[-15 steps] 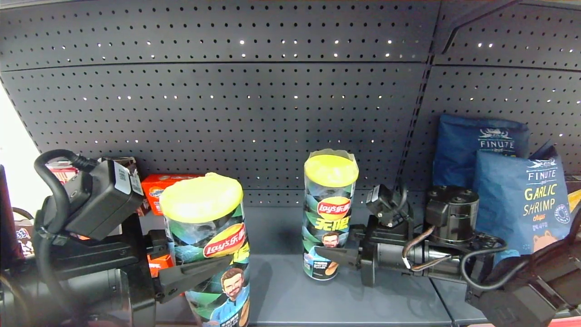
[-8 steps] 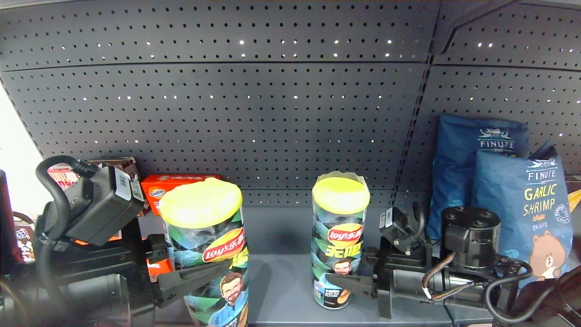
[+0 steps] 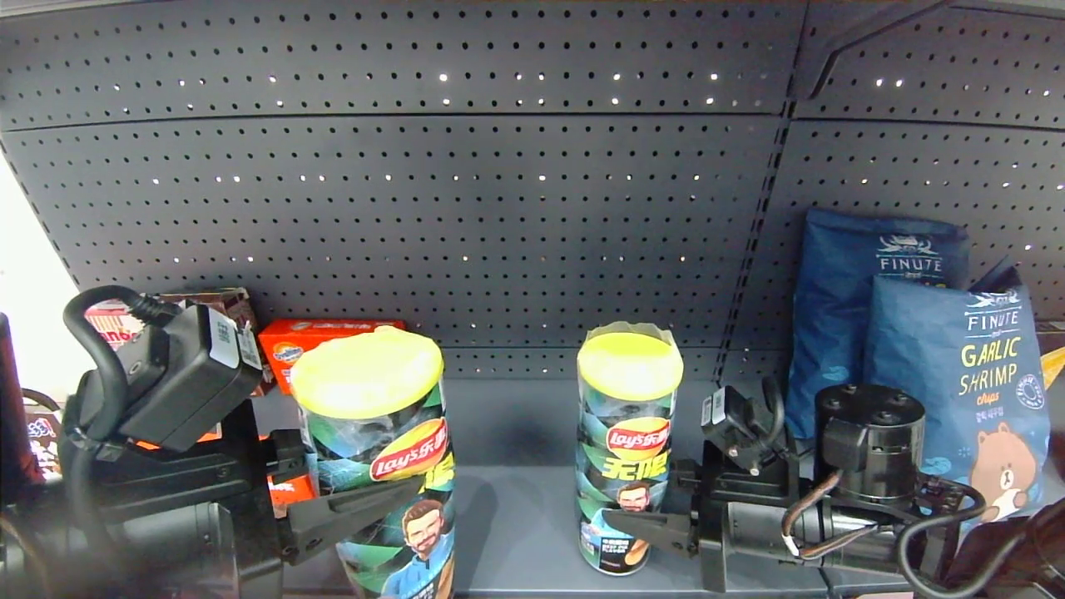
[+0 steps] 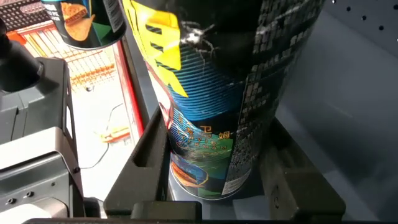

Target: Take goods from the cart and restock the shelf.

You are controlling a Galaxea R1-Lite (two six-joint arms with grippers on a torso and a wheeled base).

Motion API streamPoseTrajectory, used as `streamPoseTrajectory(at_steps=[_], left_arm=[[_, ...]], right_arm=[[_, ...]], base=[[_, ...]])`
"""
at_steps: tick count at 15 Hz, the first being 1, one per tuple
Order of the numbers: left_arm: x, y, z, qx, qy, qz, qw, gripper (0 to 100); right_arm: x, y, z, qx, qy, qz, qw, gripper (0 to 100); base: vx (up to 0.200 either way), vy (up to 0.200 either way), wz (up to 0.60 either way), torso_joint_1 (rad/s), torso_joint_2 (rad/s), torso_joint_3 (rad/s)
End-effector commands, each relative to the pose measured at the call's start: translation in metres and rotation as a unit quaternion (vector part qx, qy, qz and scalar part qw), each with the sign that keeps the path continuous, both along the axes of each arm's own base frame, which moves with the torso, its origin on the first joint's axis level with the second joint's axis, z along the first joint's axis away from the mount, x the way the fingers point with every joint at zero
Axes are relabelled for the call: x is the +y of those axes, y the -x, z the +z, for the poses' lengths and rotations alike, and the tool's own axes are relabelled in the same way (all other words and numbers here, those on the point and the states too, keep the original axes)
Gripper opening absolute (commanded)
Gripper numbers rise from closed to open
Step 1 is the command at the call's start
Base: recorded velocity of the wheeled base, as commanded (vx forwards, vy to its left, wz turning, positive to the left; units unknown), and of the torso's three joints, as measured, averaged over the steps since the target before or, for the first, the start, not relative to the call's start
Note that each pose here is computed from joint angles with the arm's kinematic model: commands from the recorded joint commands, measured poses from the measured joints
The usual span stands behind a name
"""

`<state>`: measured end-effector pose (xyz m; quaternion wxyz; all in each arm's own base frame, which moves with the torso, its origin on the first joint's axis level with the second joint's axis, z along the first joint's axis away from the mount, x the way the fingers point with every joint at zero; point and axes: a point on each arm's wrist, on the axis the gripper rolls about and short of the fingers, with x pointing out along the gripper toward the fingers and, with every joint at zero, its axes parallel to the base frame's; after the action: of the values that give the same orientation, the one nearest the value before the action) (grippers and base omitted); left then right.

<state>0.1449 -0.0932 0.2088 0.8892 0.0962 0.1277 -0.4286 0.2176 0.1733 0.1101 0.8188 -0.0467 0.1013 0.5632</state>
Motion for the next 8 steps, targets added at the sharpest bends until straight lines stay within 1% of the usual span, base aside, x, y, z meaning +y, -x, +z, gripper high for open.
streamPoseTrajectory(at_steps=[1,8], left_arm=[[0.0,0.0,0.0001,0.0,0.0,0.0,1.0,0],[0.0003,0.0005,0.0006,-0.002,0.001,0.0,1.0,0]], right_arm=[[0.0003,-0.0005,-0.0018,0.002,0.002,0.0,1.0,0],[0.0022,-0.0061,-0.0115,0.015,0.012,-0.002,1.0,0]], base=[[0.0,0.0,0.0,0.0,0.0,0.0],[0.0,0.0,0.0,0.0,0.0,0.0]])
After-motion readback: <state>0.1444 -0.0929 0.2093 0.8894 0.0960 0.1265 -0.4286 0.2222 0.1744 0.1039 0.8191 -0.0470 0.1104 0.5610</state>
